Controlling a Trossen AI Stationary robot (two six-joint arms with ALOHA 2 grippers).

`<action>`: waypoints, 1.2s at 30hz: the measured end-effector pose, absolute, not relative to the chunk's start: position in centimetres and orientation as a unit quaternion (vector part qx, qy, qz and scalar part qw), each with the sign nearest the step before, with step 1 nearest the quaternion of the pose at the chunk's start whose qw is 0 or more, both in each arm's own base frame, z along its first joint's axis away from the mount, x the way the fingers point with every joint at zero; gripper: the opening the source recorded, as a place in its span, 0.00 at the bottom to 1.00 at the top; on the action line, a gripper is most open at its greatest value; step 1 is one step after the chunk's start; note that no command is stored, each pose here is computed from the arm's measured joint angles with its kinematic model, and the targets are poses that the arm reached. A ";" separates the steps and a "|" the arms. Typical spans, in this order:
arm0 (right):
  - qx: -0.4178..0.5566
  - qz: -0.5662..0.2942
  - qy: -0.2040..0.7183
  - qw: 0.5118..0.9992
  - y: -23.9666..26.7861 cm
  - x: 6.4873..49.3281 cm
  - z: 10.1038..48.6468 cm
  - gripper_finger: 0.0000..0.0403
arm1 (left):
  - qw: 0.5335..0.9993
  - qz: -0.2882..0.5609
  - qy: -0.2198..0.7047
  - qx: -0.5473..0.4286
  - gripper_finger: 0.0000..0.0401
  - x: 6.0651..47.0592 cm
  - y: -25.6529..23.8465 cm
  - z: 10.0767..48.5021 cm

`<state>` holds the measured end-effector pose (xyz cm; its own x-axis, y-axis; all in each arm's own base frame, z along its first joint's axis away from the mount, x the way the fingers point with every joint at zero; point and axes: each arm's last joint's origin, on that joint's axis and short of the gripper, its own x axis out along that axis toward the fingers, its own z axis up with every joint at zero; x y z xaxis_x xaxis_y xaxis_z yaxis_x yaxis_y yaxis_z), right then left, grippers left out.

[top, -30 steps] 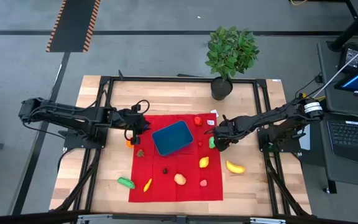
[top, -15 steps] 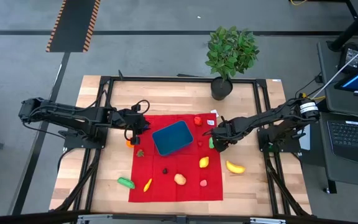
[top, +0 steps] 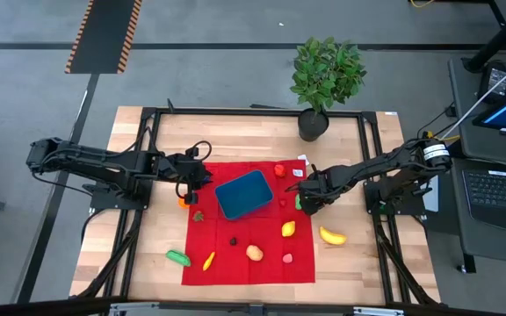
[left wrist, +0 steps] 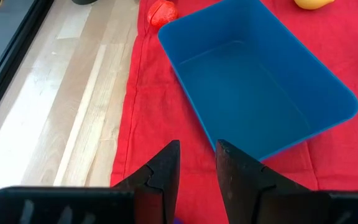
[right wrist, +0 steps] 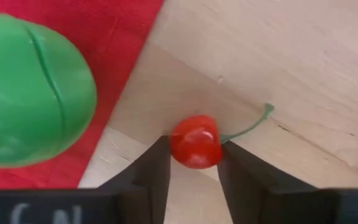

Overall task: Pick and placing Produce into tupperware
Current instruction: Put the cherry into the blue bin

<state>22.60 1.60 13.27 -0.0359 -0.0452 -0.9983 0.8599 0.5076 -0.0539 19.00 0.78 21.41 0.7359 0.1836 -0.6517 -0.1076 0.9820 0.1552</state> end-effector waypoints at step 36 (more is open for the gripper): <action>0.303 -0.352 0.616 0.637 1.5 22.8 13.2 0.43 | 0.930 0.078 0.355 0.052 0.24 19.0 0.8 21.4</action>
<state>22.84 1.52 13.18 -0.0059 -0.0750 -0.9972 0.8214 0.5683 -0.0477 19.00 0.77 21.41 0.7359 0.1832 -0.6519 -0.1089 0.9822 0.1531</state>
